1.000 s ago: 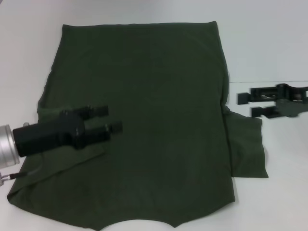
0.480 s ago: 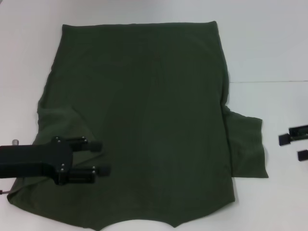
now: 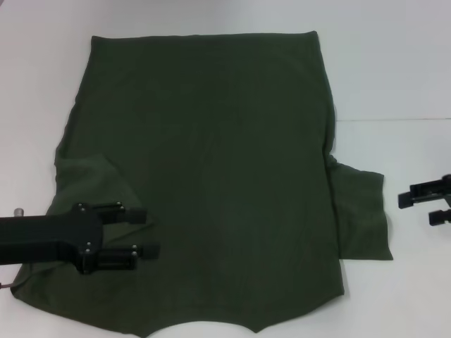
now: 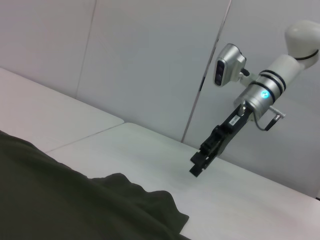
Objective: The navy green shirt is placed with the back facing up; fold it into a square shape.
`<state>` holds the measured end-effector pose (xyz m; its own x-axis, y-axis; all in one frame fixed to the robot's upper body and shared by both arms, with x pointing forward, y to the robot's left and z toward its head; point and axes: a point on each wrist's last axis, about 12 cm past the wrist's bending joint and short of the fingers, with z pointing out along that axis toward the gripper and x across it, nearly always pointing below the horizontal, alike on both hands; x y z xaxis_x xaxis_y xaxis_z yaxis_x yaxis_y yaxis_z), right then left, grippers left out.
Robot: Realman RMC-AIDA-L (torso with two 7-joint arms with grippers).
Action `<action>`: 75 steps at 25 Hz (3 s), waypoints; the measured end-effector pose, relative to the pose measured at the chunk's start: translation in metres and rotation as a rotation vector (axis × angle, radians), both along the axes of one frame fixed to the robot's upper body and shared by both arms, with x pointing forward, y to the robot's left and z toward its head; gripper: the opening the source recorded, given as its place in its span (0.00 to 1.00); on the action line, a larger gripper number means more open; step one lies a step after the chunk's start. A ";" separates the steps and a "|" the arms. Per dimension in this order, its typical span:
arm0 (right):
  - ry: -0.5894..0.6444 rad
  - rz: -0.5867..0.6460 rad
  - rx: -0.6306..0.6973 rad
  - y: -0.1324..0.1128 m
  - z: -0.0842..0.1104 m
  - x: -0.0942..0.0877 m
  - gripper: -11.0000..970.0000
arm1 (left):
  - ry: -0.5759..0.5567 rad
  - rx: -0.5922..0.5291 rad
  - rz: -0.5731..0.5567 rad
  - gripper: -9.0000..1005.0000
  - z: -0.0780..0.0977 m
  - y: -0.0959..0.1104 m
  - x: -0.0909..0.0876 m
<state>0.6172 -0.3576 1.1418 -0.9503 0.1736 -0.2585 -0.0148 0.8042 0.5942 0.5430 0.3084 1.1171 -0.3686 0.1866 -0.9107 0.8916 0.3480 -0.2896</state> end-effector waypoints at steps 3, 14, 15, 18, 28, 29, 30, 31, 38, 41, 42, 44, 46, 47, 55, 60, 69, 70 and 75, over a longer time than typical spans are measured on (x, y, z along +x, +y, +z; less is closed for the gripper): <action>-0.015 0.002 -0.010 0.008 -0.005 0.005 0.94 | 0.002 -0.006 0.003 0.79 -0.001 0.000 -0.001; -0.040 0.000 -0.054 0.033 -0.022 0.016 0.94 | -0.003 -0.018 0.027 0.79 -0.003 0.002 -0.002; -0.041 0.000 -0.059 0.035 -0.023 0.016 0.94 | -0.003 -0.019 0.030 0.79 -0.003 0.002 -0.003; -0.037 0.012 -0.069 0.042 -0.027 0.017 0.94 | -0.005 -0.022 0.035 0.79 -0.003 0.003 -0.003; -0.047 0.017 -0.089 0.053 -0.034 0.019 0.94 | -0.013 -0.027 0.041 0.79 -0.002 0.002 -0.001; -0.046 0.017 -0.090 0.054 -0.035 0.019 0.94 | -0.014 -0.027 0.041 0.79 -0.002 0.002 -0.001; -0.046 0.016 -0.090 0.055 -0.036 0.019 0.94 | -0.015 -0.027 0.040 0.79 -0.002 0.001 -0.001; -0.045 0.015 -0.090 0.055 -0.037 0.018 0.93 | -0.015 -0.027 0.039 0.79 -0.002 0.001 -0.001; -0.049 0.016 -0.102 0.058 -0.040 0.019 0.86 | -0.021 -0.026 0.036 0.78 -0.001 0.000 0.001; -0.052 0.014 -0.104 0.059 -0.041 0.019 0.84 | -0.023 -0.026 0.036 0.78 0.000 0.000 0.001; -0.053 0.014 -0.105 0.059 -0.041 0.019 0.83 | -0.023 -0.025 0.036 0.78 0.000 0.000 0.001; -0.052 0.014 -0.105 0.060 -0.042 0.019 0.82 | -0.024 -0.025 0.036 0.78 0.000 0.000 0.002; -0.052 0.014 -0.104 0.061 -0.043 0.018 0.82 | -0.028 -0.029 0.038 0.78 0.000 0.000 0.002; -0.052 0.015 -0.103 0.061 -0.043 0.018 0.82 | -0.030 -0.031 0.039 0.78 0.001 0.000 0.002; -0.052 0.021 -0.098 0.063 -0.042 0.019 0.76 | -0.040 -0.034 0.039 0.78 0.001 -0.001 0.003; -0.055 0.018 -0.097 0.063 -0.041 0.019 0.68 | -0.041 -0.031 0.044 0.78 0.001 0.000 0.003; -0.058 0.032 -0.112 0.064 -0.042 0.020 0.57 | -0.042 -0.037 0.049 0.78 0.000 -0.002 0.004; -0.058 0.032 -0.113 0.064 -0.041 0.020 0.55 | -0.043 -0.037 0.050 0.78 0.000 -0.002 0.004; -0.064 0.031 -0.113 0.063 -0.041 0.021 0.39 | -0.044 -0.038 0.052 0.78 0.001 -0.002 0.004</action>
